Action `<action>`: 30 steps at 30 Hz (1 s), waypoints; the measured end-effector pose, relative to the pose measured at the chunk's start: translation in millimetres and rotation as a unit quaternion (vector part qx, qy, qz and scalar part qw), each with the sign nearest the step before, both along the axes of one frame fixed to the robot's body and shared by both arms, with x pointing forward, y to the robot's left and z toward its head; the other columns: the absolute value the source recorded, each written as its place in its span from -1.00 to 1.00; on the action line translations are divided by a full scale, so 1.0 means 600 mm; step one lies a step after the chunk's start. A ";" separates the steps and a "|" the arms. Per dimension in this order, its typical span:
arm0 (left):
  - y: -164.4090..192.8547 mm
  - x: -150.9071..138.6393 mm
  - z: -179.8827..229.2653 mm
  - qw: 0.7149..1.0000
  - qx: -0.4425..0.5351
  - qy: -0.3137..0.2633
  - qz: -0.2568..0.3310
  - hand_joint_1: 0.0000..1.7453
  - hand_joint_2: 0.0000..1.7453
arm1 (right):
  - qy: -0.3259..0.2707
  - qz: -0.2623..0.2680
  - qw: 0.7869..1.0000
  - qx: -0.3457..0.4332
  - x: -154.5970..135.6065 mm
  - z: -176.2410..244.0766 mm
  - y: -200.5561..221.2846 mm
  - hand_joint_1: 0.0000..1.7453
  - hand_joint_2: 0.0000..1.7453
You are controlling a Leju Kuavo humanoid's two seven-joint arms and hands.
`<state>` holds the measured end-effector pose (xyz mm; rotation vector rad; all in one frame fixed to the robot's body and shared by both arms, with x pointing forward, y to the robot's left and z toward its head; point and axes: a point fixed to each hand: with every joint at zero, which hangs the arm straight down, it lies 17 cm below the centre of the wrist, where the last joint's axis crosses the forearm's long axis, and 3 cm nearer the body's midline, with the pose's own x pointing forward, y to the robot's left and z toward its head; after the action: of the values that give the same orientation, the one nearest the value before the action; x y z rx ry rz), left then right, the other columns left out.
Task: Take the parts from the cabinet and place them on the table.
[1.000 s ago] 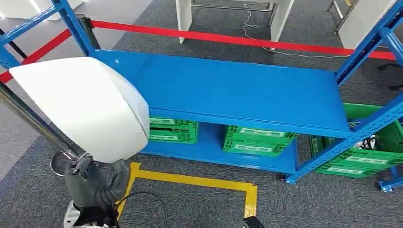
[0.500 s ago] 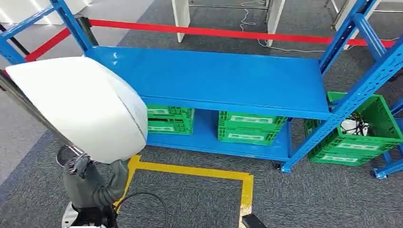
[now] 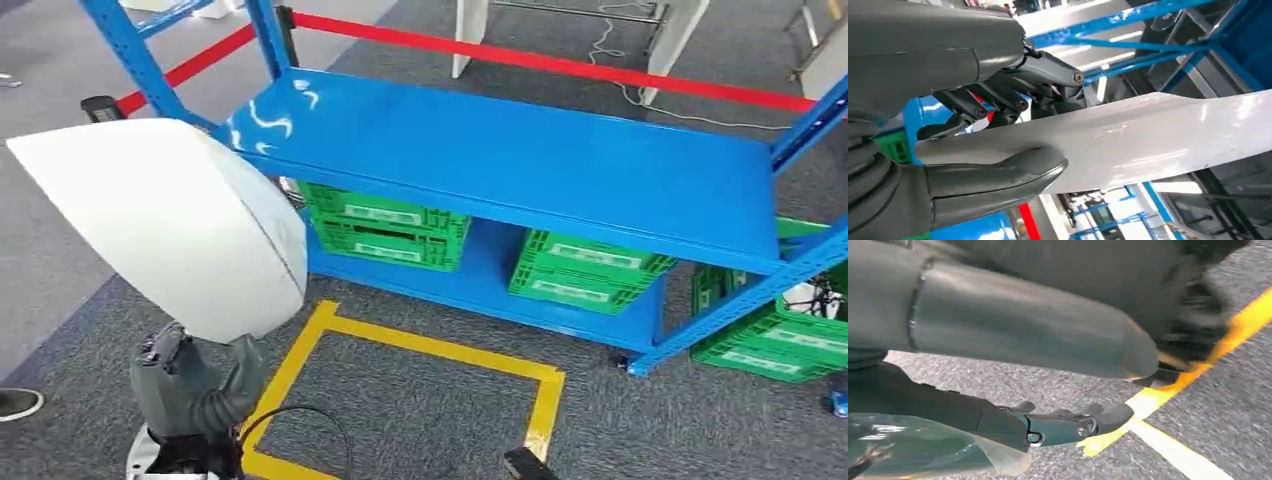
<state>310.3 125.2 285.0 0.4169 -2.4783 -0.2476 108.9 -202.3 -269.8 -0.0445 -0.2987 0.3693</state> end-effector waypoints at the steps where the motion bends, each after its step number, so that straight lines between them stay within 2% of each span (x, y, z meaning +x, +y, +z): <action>1: 0.000 0.001 -0.001 1.000 0.000 0.001 0.000 1.00 1.00 | 0.001 0.000 1.000 0.000 -0.004 -0.001 0.000 -1.00 -1.00; 14: -0.019 0.009 -0.002 0.999 0.003 0.020 -0.027 1.00 1.00 | 0.006 -0.009 1.000 -0.005 -0.008 -0.002 -0.004 -1.00 -1.00; 17: -0.020 0.011 -0.007 1.000 0.009 0.026 -0.015 1.00 1.00 | 0.012 -0.016 1.000 -0.008 -0.016 -0.004 -0.007 -1.00 -1.00; 22: -0.012 -0.003 0.039 0.999 -0.010 -0.040 0.035 1.00 1.00 | 0.015 -0.008 1.000 -0.016 -0.013 -0.004 -0.009 -1.00 -1.00; 30: 0.007 0.007 0.037 0.997 -0.063 -0.015 0.047 1.00 1.00 | 0.010 -0.001 1.000 -0.021 -0.004 -0.002 -0.008 -1.00 -1.00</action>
<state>314.4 129.6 307.2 0.4863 -2.4790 -0.0466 106.3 -207.3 -271.2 -0.0822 -0.2710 0.3744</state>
